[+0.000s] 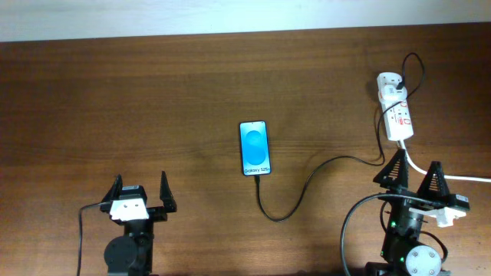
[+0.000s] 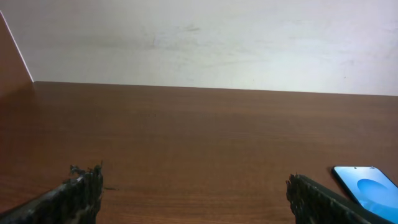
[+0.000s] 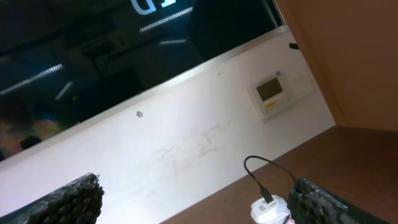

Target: Plug charger to phone and switch on socket

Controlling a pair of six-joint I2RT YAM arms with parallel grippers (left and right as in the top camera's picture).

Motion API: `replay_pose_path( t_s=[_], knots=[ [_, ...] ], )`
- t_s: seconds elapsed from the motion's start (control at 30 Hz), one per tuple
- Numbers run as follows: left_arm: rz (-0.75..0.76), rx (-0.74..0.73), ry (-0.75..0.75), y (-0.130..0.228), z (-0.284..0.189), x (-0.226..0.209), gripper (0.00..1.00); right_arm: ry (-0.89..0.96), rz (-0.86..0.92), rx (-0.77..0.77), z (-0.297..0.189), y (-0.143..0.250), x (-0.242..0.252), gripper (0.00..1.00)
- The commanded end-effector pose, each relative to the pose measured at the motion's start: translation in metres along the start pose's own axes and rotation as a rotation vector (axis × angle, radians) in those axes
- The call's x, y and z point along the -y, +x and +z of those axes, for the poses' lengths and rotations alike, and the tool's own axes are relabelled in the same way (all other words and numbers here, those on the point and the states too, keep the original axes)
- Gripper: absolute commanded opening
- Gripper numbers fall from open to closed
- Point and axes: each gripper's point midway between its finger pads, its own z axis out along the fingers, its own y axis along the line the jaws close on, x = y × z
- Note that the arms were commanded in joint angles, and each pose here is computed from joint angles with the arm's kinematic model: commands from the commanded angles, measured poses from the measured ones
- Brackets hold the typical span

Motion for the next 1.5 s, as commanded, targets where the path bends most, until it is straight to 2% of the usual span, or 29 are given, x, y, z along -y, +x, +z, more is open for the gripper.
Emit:
replay_pose_path(
  t_s=[0.0,0.2,0.43,0.6,1.37,1.47],
  knots=[
    [0.015,0.003,-0.006,0.001,0.000,-0.002,0.99,-0.008,-0.051,-0.053,-0.001,0.013,0.001,0.99],
    [0.015,0.003,-0.006,0.001,0.000,-0.002,0.99,-0.022,-0.232,-0.231,-0.007,0.054,0.009,0.99],
    [0.015,0.003,-0.006,0.001,0.000,-0.002,0.99,-0.048,-0.405,-0.326,-0.013,0.076,0.014,0.99],
    [0.015,0.003,-0.006,0.001,0.000,-0.002,0.99,-0.027,-0.418,-0.407,-0.020,0.093,0.024,0.99],
    [0.015,0.003,-0.006,0.001,0.000,-0.002,0.99,-0.021,-0.473,-0.406,-0.019,0.092,0.028,0.98],
    [0.015,0.003,-0.006,0.001,0.000,-0.002,0.99,-0.057,-0.526,-0.415,-0.020,0.094,0.024,0.99]
  ],
)
